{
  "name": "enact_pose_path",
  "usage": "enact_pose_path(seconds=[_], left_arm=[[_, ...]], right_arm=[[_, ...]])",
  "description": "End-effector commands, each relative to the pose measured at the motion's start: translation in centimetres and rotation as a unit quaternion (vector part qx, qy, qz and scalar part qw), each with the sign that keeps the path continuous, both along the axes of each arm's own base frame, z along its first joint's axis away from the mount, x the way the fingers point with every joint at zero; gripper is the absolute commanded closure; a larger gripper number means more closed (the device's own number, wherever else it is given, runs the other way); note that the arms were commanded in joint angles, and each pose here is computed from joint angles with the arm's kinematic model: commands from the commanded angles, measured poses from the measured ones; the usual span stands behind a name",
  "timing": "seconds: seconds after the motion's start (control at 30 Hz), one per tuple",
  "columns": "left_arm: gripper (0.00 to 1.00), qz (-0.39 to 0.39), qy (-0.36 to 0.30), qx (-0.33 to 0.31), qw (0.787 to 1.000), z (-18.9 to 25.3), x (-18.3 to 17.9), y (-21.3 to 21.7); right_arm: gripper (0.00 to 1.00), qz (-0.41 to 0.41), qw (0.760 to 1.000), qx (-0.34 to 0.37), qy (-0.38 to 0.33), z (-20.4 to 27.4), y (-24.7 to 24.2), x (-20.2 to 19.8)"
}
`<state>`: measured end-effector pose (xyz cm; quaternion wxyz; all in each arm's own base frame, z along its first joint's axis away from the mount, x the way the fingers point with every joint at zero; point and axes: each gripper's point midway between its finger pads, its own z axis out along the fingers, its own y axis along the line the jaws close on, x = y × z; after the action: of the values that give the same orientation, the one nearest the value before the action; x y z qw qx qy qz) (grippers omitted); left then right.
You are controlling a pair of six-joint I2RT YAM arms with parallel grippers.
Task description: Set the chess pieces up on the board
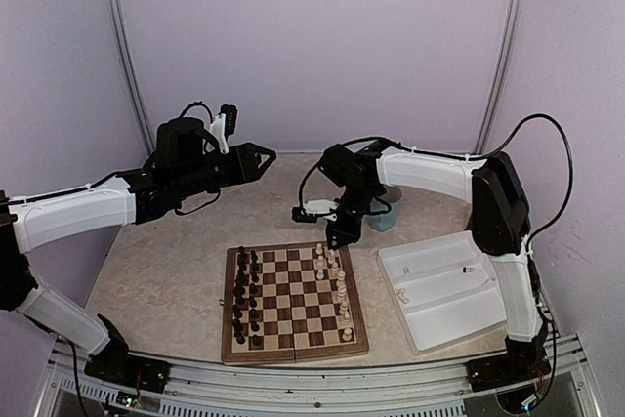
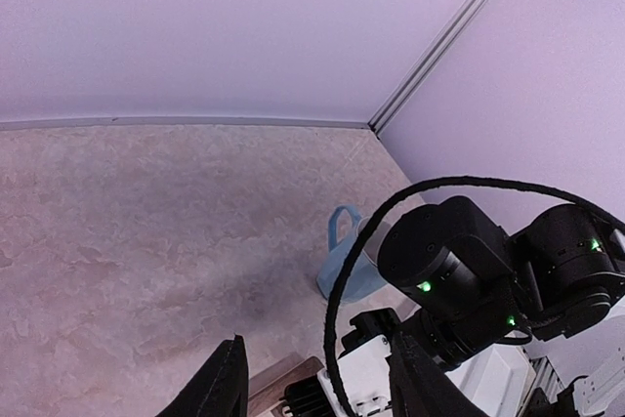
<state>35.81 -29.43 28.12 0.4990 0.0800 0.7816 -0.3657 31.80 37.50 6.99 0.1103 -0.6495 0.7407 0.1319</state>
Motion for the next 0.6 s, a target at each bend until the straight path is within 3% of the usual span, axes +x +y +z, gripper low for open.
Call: enact_pose_path(seconds=[0.0,0.57], left_arm=[[0.5,-0.002,-0.002,0.007,1.0,-0.57,0.07,0.22],[0.5,-0.003,0.006,0.008,1.0,-1.23,0.0,0.24]], right_arm=[[0.86,0.007,1.0,-0.013,0.007,-0.72,0.31,-0.52],[0.73,0.001,1.0,-0.014,-0.002,-0.49,0.29,-0.26]])
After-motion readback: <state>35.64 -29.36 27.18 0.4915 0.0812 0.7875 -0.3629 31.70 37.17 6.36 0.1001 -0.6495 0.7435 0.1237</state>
